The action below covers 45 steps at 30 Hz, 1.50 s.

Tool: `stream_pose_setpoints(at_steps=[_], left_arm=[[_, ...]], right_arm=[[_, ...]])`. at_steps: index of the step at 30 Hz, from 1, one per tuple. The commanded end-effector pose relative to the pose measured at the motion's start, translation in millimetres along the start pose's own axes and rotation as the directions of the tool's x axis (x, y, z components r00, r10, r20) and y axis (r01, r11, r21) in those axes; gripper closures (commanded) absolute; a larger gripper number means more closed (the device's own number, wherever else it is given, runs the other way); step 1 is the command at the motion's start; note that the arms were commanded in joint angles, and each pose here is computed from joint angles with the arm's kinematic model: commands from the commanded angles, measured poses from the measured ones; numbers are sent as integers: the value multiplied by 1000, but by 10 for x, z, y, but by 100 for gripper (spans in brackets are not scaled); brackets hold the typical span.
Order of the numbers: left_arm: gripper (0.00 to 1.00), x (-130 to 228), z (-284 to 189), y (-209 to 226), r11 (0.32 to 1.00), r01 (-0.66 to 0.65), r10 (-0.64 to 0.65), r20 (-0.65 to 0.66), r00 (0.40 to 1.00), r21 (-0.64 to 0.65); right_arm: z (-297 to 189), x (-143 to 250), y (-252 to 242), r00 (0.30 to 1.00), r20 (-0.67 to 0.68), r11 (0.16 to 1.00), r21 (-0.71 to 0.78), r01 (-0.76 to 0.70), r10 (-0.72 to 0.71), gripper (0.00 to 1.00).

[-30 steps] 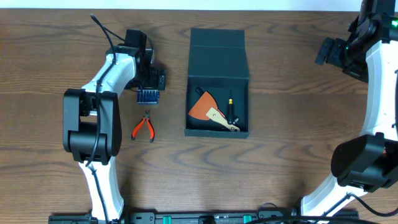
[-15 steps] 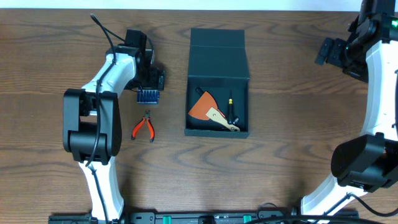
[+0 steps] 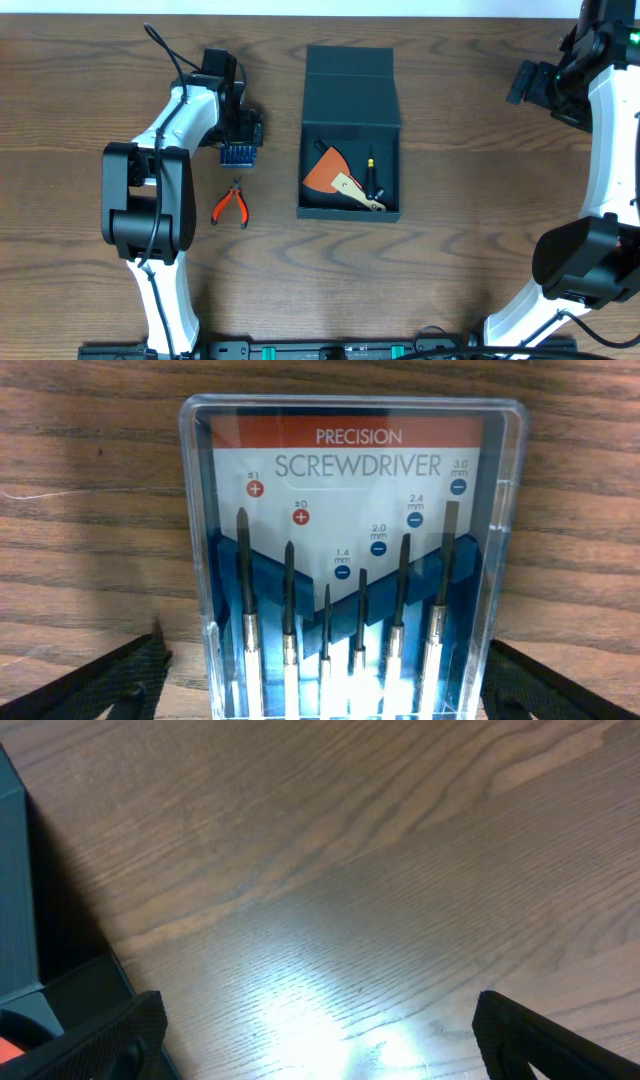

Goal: Pack container
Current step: 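Lower the left gripper and grasp the screwdriver case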

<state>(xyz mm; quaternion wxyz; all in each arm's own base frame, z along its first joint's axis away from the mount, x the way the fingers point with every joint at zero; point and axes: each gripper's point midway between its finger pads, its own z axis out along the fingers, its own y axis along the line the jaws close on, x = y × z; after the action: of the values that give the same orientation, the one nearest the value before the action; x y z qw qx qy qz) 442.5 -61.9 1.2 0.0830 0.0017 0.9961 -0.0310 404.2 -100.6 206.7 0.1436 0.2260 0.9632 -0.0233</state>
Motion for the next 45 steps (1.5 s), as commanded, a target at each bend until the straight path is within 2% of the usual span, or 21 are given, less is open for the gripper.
stream_pose_setpoints(at_steps=[1, 19, 24, 28, 29, 30, 33, 37, 41, 45], left_arm=[[1, 88, 122, 8, 999, 28, -28, -42, 999, -18], [1, 164, 284, -187, 999, -34, 32, -66, 997, -33], [16, 170, 283, -172, 999, -34, 32, -68, 997, -42], [20, 170, 283, -171, 999, -34, 31, -68, 997, -42], [25, 171, 283, -171, 999, -34, 31, -69, 997, -42], [34, 173, 283, -170, 999, -34, 31, -69, 997, -42], [48, 179, 282, -169, 999, -34, 31, -72, 997, -42], [49, 178, 282, -169, 999, -35, 31, -72, 997, -42], [59, 177, 282, -163, 998, -35, 32, -71, 997, -46], [59, 155, 247, -89, 995, -51, 46, -61, 997, -89]], right_arm=[[-57, -33, -10, 1000, 19, 1000, -3, 3, -3, 1], [-57, -33, -10, 1000, 19, 1000, -3, 3, -3, 1], [-57, -33, -10, 1000, 19, 1000, -3, 3, -3, 1], [-57, -34, -11, 1000, 20, 1000, -3, 3, -3, 1], [-57, -33, -10, 1000, 19, 1000, -3, 3, -3, 1], [-57, -33, -10, 1000, 19, 1000, -3, 3, -3, 1], [-57, -33, -10, 1000, 19, 1000, -3, 3, -3, 1], [-57, -33, -10, 1000, 19, 1000, -3, 3, -3, 1], [-57, -33, -10, 1000, 19, 1000, -3, 3, -3, 1], [-57, -33, -10, 1000, 19, 1000, -3, 3, -3, 1]])
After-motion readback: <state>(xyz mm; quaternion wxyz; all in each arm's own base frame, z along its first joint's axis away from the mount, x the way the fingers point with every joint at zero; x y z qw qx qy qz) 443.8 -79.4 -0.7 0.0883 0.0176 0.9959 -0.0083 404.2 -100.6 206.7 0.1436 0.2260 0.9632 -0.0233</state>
